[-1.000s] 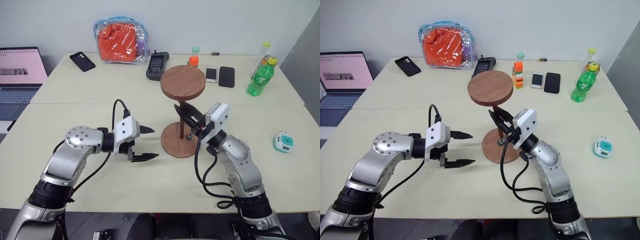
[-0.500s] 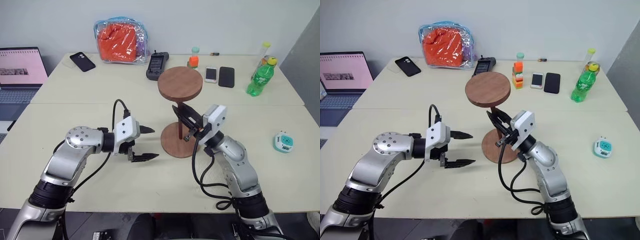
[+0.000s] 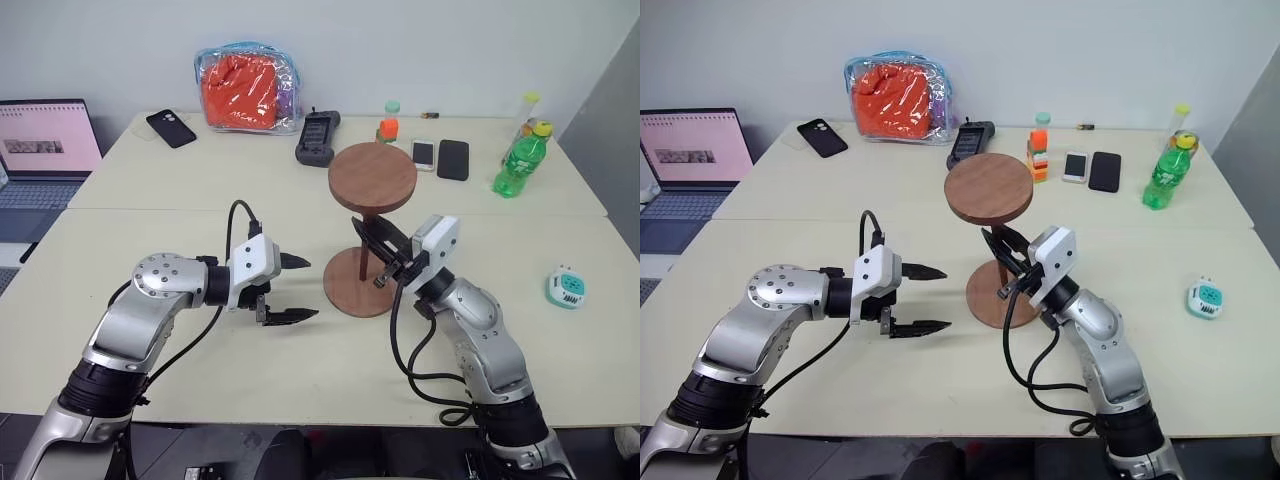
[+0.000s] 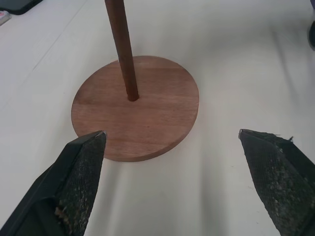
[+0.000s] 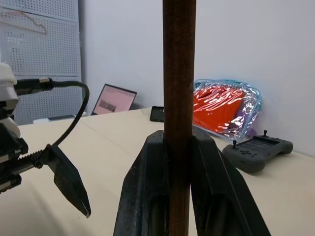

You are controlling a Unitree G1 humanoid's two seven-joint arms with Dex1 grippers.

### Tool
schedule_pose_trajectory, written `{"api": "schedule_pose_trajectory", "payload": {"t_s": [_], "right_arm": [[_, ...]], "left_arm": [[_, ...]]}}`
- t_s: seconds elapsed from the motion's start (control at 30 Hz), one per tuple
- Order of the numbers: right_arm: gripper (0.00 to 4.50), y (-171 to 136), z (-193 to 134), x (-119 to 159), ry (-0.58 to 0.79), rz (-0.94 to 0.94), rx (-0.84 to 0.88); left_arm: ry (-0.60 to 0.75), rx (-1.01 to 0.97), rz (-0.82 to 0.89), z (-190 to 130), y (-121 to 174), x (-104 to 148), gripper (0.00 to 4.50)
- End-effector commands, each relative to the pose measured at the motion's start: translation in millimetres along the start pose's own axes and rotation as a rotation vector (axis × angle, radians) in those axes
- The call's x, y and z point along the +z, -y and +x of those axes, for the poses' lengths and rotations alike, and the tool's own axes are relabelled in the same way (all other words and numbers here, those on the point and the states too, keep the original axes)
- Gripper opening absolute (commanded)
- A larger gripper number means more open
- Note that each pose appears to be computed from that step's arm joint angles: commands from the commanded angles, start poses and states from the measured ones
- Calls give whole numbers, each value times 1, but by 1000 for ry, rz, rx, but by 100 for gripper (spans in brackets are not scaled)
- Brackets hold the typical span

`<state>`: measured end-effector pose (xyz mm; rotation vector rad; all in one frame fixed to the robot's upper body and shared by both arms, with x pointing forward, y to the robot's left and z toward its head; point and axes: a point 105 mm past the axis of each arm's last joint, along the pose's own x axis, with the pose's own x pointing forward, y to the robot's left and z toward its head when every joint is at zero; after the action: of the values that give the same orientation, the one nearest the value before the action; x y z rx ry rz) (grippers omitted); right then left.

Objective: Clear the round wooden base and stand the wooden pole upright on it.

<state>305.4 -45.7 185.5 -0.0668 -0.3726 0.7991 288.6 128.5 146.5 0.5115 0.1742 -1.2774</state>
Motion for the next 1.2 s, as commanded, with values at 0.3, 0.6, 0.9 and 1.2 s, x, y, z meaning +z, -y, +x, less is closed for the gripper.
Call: {"api": "schedule_pose_trajectory", "payload": {"t_s": [0.3,0.6,0.9,1.2], "right_arm": [[22,2,-22,-70,-322,89,-33],[22,12,-34,-84,-385,137,-88],[22,7,-42,-96,-491,148,-79],[22,0,-33,-74,-401,165,-55]], "left_arm": [[48,53,38,-17,-15,28,450],[41,61,26,-22,-17,30,450],[27,49,28,-18,-13,29,450],[28,50,31,-16,-13,29,450]]}}
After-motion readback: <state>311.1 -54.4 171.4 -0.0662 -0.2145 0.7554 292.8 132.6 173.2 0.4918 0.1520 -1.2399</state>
